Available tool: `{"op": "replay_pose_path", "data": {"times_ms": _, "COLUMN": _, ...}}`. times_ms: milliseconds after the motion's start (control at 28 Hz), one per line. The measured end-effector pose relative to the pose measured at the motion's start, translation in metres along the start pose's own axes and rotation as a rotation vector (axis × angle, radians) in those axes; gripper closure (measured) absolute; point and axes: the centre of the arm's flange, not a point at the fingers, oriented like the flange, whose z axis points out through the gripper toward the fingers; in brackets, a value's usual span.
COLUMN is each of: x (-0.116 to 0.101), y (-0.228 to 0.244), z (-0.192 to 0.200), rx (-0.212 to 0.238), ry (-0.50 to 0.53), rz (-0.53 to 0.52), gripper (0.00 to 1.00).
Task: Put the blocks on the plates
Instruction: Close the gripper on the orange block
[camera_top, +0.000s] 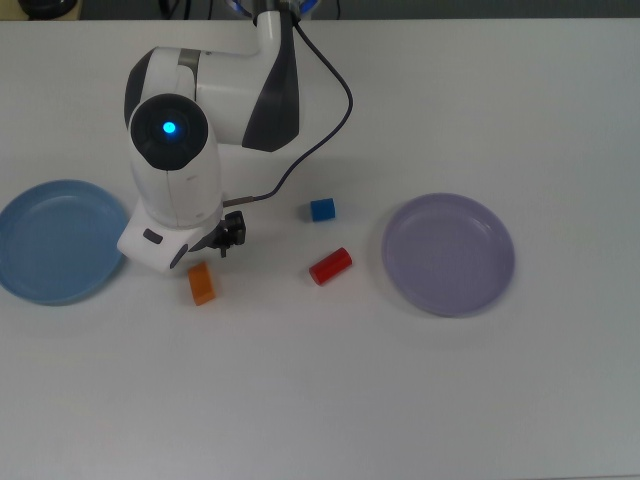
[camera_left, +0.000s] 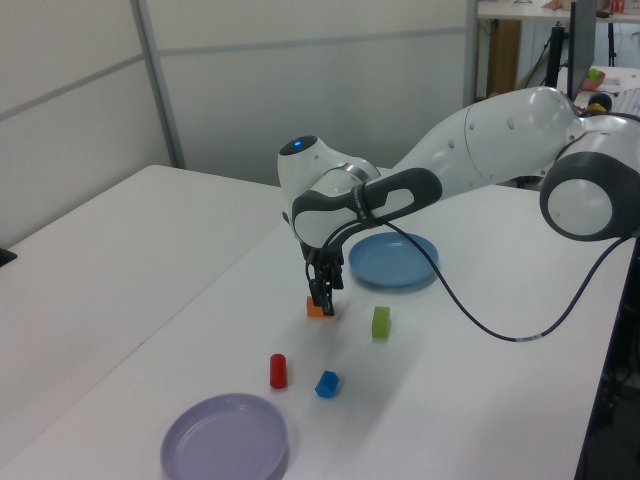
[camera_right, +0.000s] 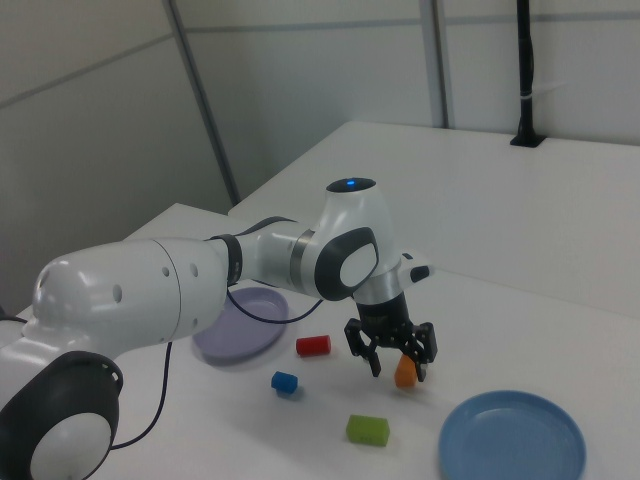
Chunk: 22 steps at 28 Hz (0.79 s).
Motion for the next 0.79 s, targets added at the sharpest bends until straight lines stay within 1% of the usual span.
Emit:
{"op": "replay_pose_path", "data": {"times_ms": 179, "x": 0.006, "y": 0.001, "z": 0.003, "rx": -0.011, "ry": 0.039, "rz": -0.001, "gripper": 0.17}}
{"op": "replay_pose_path", "data": {"times_ms": 214, "x": 0.007, "y": 0.001, "z": 0.004, "rx": -0.012, "ry": 0.044, "rz": -0.002, "gripper": 0.15}}
{"op": "replay_pose_path", "data": {"times_ms": 393, "x": 0.010, "y": 0.001, "z": 0.011, "rx": -0.015, "ry": 0.058, "rz": -0.003, "gripper": 0.15}}
{"op": "replay_pose_path", "data": {"times_ms": 500, "x": 0.011, "y": 0.001, "z": 0.014, "rx": -0.015, "ry": 0.060, "rz": -0.004, "gripper": 0.25}}
{"op": "replay_pose_path", "data": {"times_ms": 536, "x": 0.011, "y": 0.000, "z": 0.015, "rx": -0.015, "ry": 0.061, "rz": -0.005, "gripper": 0.33}}
{"op": "replay_pose_path", "data": {"times_ms": 571, "x": 0.011, "y": 0.000, "z": 0.016, "rx": -0.015, "ry": 0.061, "rz": -0.005, "gripper": 0.38}}
{"op": "replay_pose_path", "data": {"times_ms": 750, "x": 0.012, "y": 0.001, "z": 0.015, "rx": -0.020, "ry": 0.062, "rz": -0.010, "gripper": 0.56}}
{"op": "replay_pose_path", "data": {"times_ms": 786, "x": 0.012, "y": 0.001, "z": 0.014, "rx": -0.024, "ry": 0.062, "rz": -0.012, "gripper": 0.61}}
